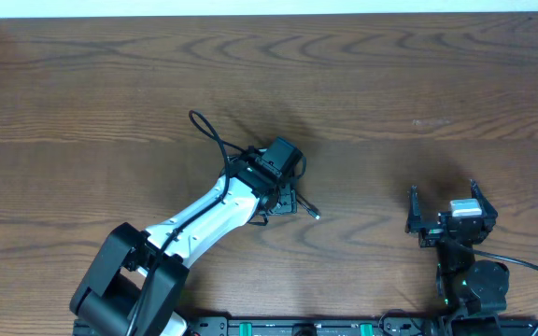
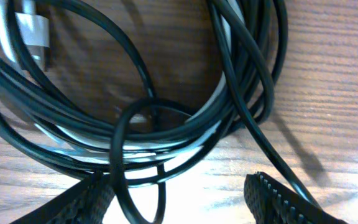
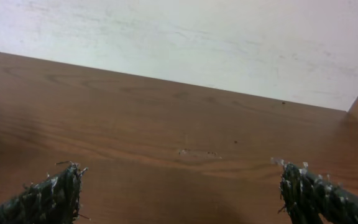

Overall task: Untangle cables
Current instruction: 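Position the left gripper fingers around a black cable loop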

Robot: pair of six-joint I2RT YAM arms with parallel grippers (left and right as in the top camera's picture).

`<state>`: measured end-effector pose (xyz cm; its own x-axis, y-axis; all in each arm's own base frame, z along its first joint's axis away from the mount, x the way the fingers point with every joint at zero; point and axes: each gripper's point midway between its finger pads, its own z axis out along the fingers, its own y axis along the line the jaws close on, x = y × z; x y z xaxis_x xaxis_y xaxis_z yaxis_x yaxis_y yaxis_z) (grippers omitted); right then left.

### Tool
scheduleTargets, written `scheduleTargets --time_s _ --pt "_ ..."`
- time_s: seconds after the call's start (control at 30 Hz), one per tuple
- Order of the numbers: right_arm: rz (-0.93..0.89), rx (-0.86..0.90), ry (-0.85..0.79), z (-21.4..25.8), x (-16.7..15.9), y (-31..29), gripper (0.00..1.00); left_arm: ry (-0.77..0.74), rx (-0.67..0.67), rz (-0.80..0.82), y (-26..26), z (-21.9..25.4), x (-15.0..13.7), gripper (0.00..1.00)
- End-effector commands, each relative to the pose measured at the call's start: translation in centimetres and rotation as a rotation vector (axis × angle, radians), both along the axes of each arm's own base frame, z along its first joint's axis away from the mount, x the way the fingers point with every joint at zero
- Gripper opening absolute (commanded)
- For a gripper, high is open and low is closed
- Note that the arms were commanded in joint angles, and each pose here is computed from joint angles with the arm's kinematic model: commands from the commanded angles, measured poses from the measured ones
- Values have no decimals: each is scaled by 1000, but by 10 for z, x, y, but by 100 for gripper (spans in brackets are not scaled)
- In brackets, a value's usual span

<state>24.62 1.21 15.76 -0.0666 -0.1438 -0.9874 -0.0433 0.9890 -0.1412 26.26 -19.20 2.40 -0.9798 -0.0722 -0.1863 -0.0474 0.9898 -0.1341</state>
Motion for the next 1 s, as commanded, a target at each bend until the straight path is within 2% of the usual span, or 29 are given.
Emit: scheduleTargets --time_s 0.0,0.1,0.13,0.2,0.23,0.53,0.63,0.8,0.87,0.9,0.97 --pt "8 11 0 0 0 2 99 -15 57 18 12 -6 0 72" --pt "8 11 0 0 0 2 99 -16 54 22 11 -6 1 72" --pt "8 11 0 0 0 2 99 -18 53 21 11 -6 1 76" --pt "8 11 0 0 0 2 99 -27 46 21 9 -6 3 97" --pt "8 11 0 0 0 2 99 -32 42 22 9 -5 5 100" --pt "8 11 0 0 0 2 99 -44 33 22 6 -4 8 100" --pt "8 11 0 0 0 2 99 -44 33 22 6 -4 8 94" --pt "8 11 0 0 0 2 99 -51 29 23 5 -4 9 77" --pt "8 11 0 0 0 2 99 -62 20 23 3 -3 12 73" --pt "8 11 0 0 0 2 99 -66 16 23 3 -3 13 68" --pt "8 11 0 0 0 2 99 -73 8 35 1 -3 14 51"
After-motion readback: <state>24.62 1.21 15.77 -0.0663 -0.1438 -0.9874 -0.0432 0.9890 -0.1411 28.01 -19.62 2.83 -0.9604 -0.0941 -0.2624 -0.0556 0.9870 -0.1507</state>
